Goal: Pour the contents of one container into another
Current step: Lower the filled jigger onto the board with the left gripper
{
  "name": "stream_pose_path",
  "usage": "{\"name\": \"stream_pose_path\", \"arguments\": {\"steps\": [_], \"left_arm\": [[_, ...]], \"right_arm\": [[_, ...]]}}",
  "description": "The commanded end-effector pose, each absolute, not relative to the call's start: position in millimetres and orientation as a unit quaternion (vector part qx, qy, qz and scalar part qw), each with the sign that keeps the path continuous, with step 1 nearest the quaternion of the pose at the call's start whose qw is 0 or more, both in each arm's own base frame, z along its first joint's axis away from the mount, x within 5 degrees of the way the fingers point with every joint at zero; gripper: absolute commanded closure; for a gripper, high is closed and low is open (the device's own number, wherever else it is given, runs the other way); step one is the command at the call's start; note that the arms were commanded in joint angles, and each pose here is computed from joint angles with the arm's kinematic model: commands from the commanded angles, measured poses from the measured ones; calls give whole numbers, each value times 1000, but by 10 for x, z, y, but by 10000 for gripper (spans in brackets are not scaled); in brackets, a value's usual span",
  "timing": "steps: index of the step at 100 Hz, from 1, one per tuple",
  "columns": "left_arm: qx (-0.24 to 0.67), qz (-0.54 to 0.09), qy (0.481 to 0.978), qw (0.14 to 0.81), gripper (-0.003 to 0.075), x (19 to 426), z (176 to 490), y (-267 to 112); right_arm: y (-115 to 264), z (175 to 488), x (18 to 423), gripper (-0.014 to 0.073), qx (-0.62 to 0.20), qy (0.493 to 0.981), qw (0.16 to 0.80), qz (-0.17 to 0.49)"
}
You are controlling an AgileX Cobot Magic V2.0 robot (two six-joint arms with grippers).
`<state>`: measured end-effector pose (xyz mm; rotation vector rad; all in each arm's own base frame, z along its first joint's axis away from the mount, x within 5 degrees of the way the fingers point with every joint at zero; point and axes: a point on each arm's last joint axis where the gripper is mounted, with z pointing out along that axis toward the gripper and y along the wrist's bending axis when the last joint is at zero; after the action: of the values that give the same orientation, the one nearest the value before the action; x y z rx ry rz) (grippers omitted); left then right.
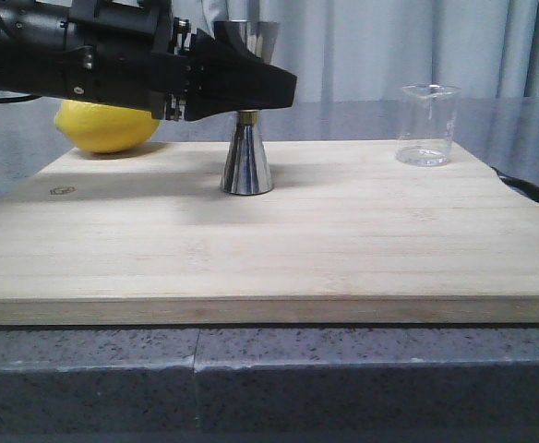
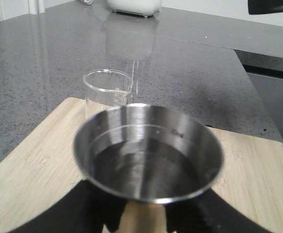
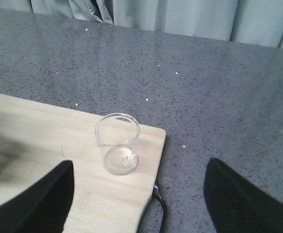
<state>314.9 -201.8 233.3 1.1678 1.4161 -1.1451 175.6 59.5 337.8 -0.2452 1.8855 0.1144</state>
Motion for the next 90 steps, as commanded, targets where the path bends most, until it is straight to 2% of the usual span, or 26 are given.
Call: {"name": "stream_pose_path", "arguments": {"steps": [1,23,30,47,56,68,90], "left_arm": [[458,-494,535,509,460,3121,2655,-2049],[466,-493,534,505,434,3109,2646,-2050],[467,-493,534,505,379,3108,2644,-2050],[468,-492,534,504,189,3106,2641,-2050],[475,-489,534,500,125,3101,2630,-2045],[486,-477,550,483,109,3079,2651,-2034],[507,-396,610,464,109,3005,2812,-1935]], "right_arm": [[621,3538,1734,93,-121,776,616,62],[621,3538,1734,93,-121,776,616,62],[621,3538,1734,93,-121,776,616,62],[621,3538,1734,93,-121,776,616,62],[621,3538,1734,93,-121,776,616,62],[621,3538,1734,93,-121,776,616,62],[621,3538,1734,93,-121,776,616,62]]}}
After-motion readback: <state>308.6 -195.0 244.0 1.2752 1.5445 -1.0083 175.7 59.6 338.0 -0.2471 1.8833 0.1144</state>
